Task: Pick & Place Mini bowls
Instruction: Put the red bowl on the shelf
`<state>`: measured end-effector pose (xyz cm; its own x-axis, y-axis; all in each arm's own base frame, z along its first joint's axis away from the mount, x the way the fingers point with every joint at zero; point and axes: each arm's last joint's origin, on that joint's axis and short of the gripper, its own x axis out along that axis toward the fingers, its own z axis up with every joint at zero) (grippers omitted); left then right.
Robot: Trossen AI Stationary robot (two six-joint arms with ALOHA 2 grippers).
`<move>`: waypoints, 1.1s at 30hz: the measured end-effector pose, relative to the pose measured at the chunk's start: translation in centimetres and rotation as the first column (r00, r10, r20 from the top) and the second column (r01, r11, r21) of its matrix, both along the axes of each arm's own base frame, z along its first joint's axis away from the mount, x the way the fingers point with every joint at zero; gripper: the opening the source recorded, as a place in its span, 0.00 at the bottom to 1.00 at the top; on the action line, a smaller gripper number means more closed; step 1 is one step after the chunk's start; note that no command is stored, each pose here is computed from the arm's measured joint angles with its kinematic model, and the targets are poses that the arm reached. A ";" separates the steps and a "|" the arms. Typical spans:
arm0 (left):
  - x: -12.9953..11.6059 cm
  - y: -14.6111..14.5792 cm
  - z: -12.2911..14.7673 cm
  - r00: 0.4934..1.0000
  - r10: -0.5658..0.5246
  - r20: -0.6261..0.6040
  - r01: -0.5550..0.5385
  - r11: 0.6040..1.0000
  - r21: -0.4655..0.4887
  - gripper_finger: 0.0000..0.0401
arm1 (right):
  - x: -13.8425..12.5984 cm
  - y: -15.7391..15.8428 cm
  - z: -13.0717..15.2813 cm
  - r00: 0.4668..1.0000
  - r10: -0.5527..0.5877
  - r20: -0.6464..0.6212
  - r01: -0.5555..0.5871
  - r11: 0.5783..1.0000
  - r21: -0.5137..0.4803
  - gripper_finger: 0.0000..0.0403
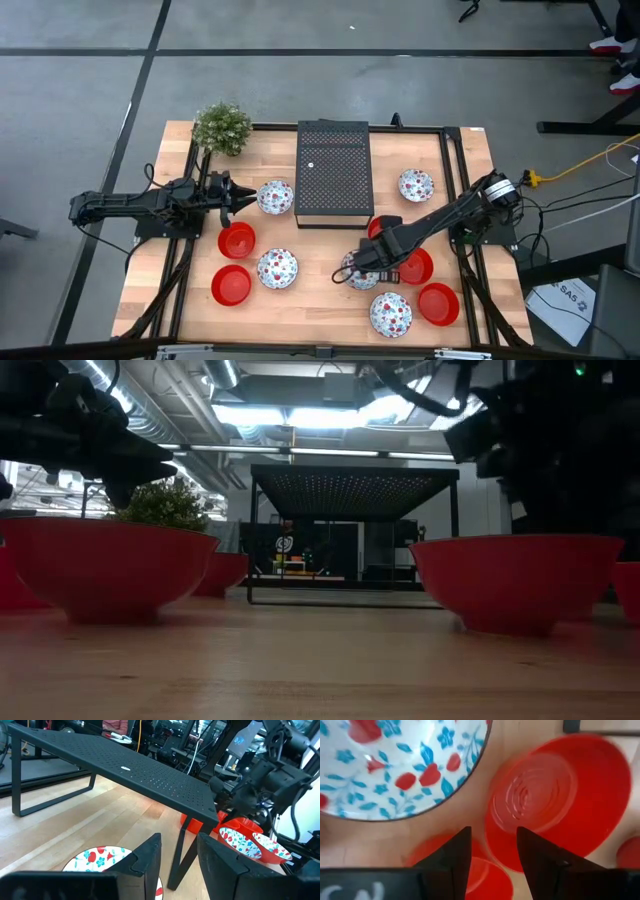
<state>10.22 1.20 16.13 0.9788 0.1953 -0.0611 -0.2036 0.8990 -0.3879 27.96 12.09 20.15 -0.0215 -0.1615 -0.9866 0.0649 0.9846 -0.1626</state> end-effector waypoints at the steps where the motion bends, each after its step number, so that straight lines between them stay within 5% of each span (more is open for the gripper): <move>1: 0.0 0.0 0.0 1.000 0.000 0.000 0.000 1.000 0.000 0.30 | -0.1 -0.1 -0.2 1.000 -0.007 0.000 0.007 1.000 0.001 0.39; 12: 0.0 0.0 0.0 1.000 0.000 0.000 0.000 1.000 0.000 0.30 | 0.4 -0.8 -1.2 0.998 -0.059 0.029 0.057 0.998 0.041 0.37; 25: 0.0 0.0 0.0 1.000 0.000 -0.001 0.000 1.000 0.000 0.30 | 0.9 -2.4 -1.1 0.993 -0.119 0.023 0.117 0.992 0.047 0.03; 33: 0.0 0.0 0.0 1.000 0.000 0.000 0.000 1.000 0.000 0.30 | 0.7 -2.5 -1.1 0.984 -0.177 -0.004 0.177 0.982 0.067 0.02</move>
